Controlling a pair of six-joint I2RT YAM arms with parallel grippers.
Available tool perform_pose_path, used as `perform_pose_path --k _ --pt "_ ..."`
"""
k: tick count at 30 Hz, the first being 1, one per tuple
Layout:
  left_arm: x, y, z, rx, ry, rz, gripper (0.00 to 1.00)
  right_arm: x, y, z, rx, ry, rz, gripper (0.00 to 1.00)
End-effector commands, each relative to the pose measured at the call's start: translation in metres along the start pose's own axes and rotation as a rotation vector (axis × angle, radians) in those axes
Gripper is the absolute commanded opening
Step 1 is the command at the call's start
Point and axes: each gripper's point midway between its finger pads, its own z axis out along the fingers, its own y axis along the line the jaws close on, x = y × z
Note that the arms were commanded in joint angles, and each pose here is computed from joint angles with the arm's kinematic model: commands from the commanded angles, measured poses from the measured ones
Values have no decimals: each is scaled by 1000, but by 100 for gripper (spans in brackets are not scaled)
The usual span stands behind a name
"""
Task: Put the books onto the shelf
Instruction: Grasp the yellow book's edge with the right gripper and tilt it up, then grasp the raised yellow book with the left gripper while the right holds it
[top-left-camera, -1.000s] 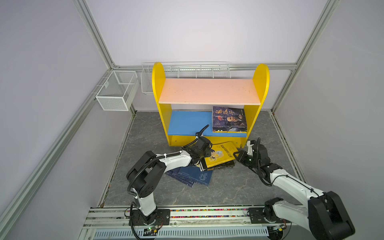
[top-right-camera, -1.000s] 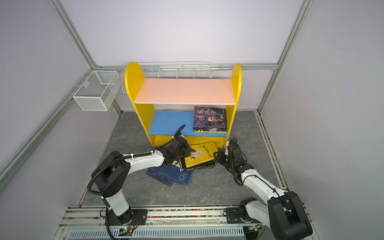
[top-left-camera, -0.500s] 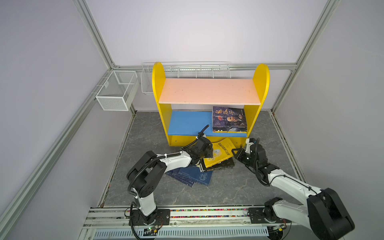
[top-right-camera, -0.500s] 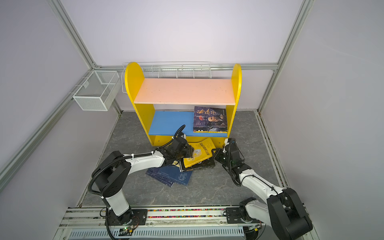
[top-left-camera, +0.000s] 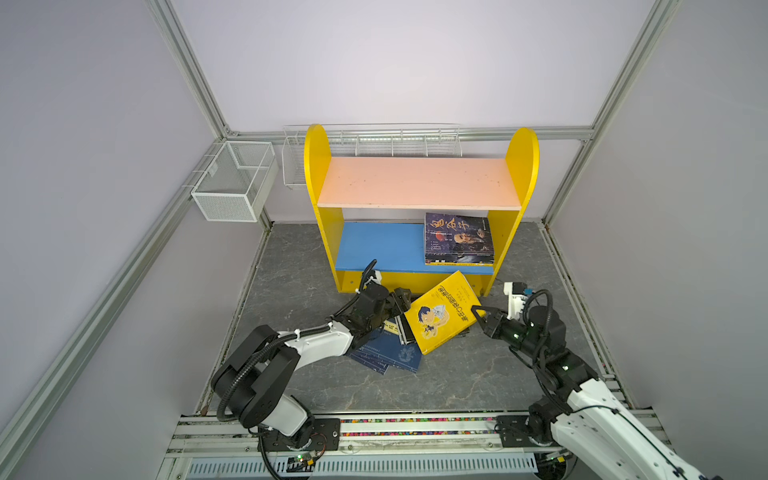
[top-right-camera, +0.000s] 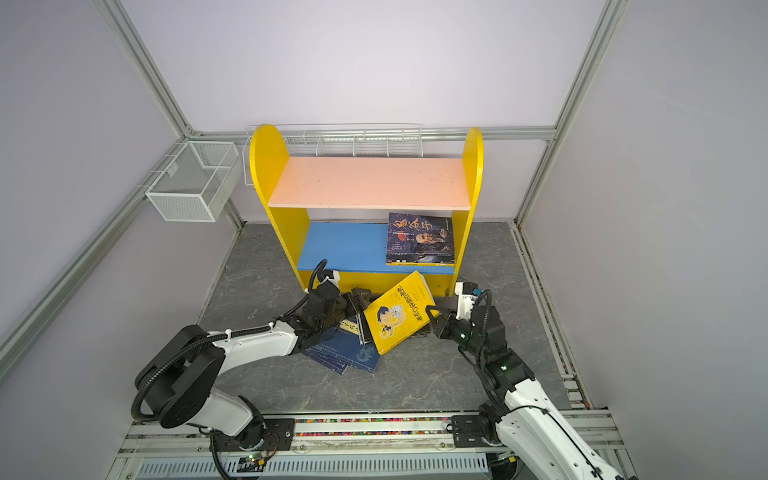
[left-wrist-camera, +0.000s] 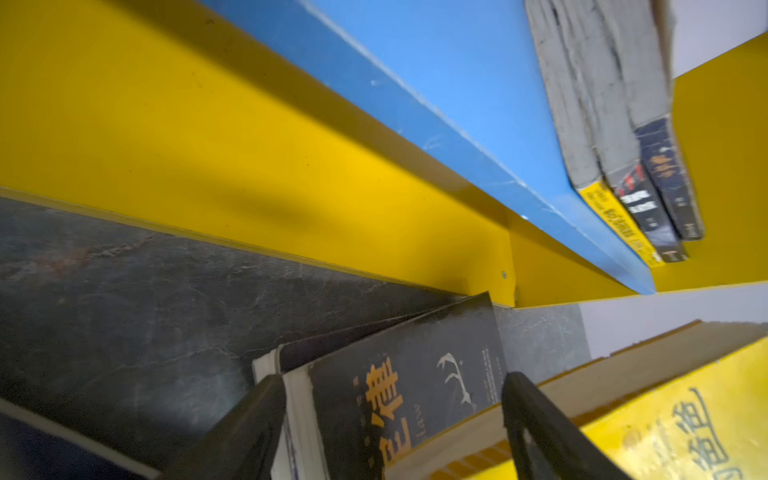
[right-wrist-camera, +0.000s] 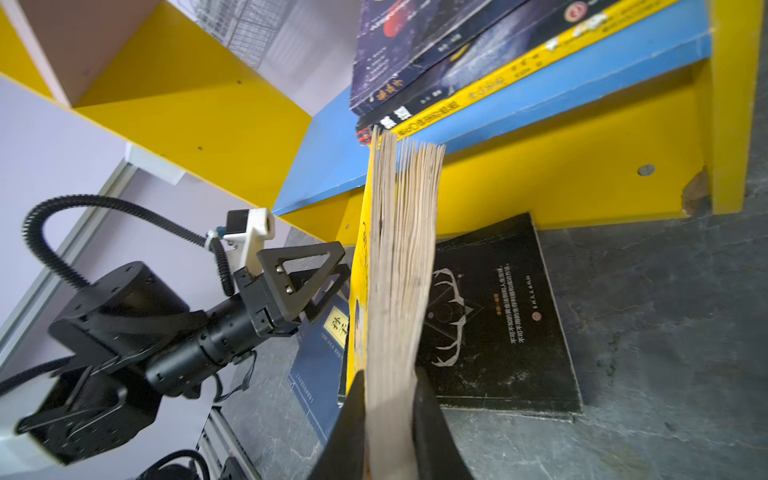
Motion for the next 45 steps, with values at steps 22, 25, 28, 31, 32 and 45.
perform_pose_path --k 22,25,28,31,32,45 --pt "7 -69 -51 506 158 11 97 -127 94 6 -217 -278 -49 6" --pt "9 -75 -48 547 176 6 97 -134 93 9 -207 -294 -38 6" --pt "13 -81 -43 584 207 5 96 -140 93 11 -200 -304 -35 6" --pt "17 -86 -39 627 236 -10 93 -144 92 13 -196 -315 -31 6" --pt "17 -88 -38 638 241 -13 93 -144 92 14 -197 -316 -27 6" --pt "5 -128 -44 776 222 -20 47 -144 84 27 -194 -311 26 6"
